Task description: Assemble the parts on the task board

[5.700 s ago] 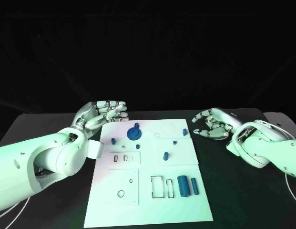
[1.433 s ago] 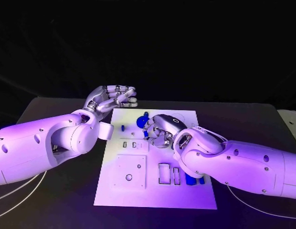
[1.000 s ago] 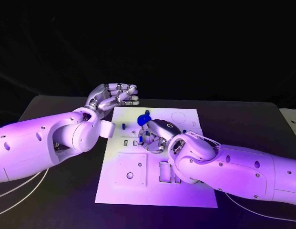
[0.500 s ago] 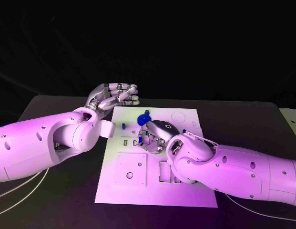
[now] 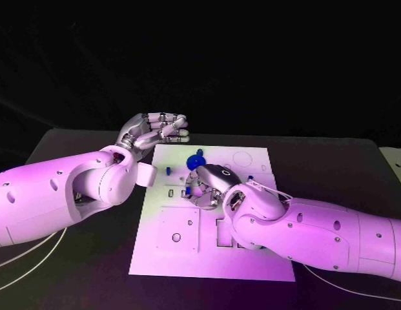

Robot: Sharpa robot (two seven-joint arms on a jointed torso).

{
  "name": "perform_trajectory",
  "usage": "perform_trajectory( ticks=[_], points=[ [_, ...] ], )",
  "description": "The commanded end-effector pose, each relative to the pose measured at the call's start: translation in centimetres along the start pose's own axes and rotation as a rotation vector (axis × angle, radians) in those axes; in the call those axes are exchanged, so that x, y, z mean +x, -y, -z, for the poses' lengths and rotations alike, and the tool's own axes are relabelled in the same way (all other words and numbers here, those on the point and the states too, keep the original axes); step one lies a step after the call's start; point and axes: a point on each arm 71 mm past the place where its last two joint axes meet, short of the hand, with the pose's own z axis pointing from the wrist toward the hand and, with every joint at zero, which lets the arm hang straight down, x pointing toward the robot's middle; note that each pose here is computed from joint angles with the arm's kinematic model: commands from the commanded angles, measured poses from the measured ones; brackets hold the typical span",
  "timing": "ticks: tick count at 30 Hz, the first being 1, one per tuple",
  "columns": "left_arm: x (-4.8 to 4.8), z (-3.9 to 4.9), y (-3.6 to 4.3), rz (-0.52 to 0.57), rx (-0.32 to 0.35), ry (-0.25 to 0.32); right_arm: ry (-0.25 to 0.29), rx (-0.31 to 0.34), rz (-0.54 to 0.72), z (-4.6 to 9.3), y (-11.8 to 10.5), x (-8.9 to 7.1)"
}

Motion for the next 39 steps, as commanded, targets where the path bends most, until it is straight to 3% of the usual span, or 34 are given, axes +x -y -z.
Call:
perform_trajectory(
  ticks=[1,39],
  points=[
    [0.19,-0.05,0.14,0.006,0.011,-0.009,-0.013,-0.007,0.017,0.06,0.14,0.46],
    [-0.06,-0.11,0.05,0.005,0.006,-0.006,-0.009,-0.015,0.053,0.24,0.55,0.52]
  ],
)
